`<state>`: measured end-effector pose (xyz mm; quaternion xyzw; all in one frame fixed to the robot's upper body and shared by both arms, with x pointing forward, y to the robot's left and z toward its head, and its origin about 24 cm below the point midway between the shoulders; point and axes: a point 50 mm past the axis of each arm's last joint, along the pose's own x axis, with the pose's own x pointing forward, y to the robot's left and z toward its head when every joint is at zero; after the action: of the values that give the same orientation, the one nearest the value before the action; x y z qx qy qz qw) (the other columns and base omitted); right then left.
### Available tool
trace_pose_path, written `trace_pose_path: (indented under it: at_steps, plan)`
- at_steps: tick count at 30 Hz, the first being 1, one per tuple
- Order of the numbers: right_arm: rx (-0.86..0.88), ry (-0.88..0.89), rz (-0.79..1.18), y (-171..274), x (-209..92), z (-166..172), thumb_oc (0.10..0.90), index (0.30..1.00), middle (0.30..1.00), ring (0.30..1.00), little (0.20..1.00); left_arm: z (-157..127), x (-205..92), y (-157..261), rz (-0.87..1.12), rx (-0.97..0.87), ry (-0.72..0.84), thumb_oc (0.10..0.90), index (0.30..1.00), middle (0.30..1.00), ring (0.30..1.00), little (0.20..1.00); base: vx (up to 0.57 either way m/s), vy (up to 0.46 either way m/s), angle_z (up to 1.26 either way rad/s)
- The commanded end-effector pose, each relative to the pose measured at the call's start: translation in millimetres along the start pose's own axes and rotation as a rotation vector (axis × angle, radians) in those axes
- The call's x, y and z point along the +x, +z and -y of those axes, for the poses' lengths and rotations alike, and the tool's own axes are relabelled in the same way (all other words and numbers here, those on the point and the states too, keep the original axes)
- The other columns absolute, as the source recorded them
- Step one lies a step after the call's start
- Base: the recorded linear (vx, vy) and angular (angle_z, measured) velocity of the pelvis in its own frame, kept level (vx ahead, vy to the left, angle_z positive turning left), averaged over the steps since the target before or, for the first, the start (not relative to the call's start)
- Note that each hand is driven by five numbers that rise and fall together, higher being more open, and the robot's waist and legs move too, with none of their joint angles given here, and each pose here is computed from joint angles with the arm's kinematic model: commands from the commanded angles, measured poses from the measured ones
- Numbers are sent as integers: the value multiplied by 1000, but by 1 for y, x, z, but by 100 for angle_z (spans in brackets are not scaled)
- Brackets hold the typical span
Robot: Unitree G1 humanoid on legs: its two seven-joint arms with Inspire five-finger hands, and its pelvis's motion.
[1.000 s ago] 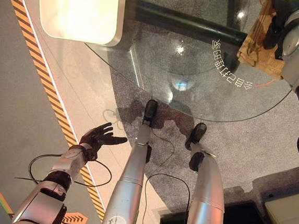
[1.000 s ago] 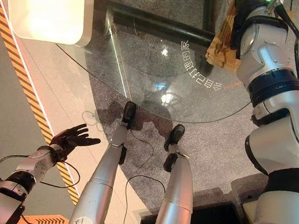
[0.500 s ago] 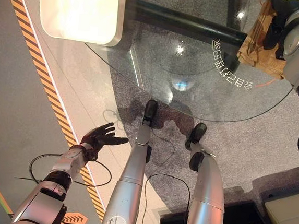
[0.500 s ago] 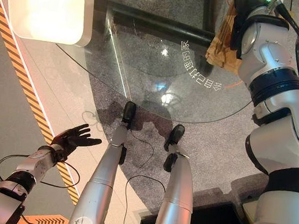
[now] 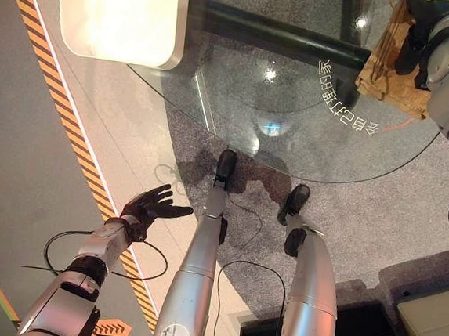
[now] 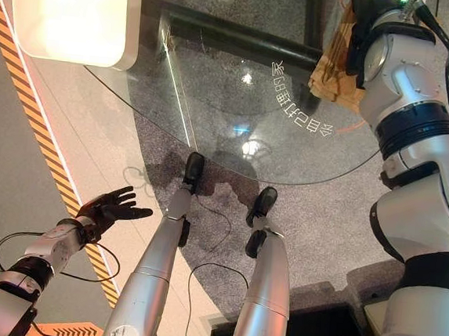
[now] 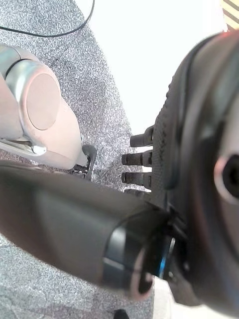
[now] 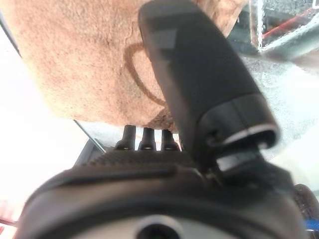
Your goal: Wipe the table with a cloth and put it in the basket.
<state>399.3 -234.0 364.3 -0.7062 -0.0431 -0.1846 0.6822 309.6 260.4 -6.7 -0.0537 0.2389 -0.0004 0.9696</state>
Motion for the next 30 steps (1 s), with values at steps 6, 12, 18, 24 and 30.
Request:
trace_pose_path:
  at_steps: [6, 12, 18, 24, 30]
  plan:
    - [-84, 29, -52, -24, -2, -5, 100, 300, 300, 300, 200, -26, -12, -14, -45, 7, 71, 800, 900, 900, 900, 900, 0, 0, 0]
    - [-84, 23, -54, -24, -2, -5, 100, 300, 300, 300, 200, -27, -13, -13, -44, 7, 72, 800, 900, 900, 900, 900, 0, 0, 0]
    - [-85, 23, -54, -25, -2, -5, 100, 300, 300, 300, 200, -26, -12, -13, -40, 7, 71, 800, 900, 900, 900, 900, 0, 0, 0]
    - [-87, 28, -50, -25, -3, -3, 100, 300, 300, 300, 200, -27, -13, -13, -41, 7, 70, 800, 900, 900, 900, 900, 0, 0, 0]
    - [-87, 32, -55, -27, -3, -6, 100, 300, 300, 300, 200, -28, -13, -12, -39, 9, 69, 800, 900, 900, 900, 900, 0, 0, 0]
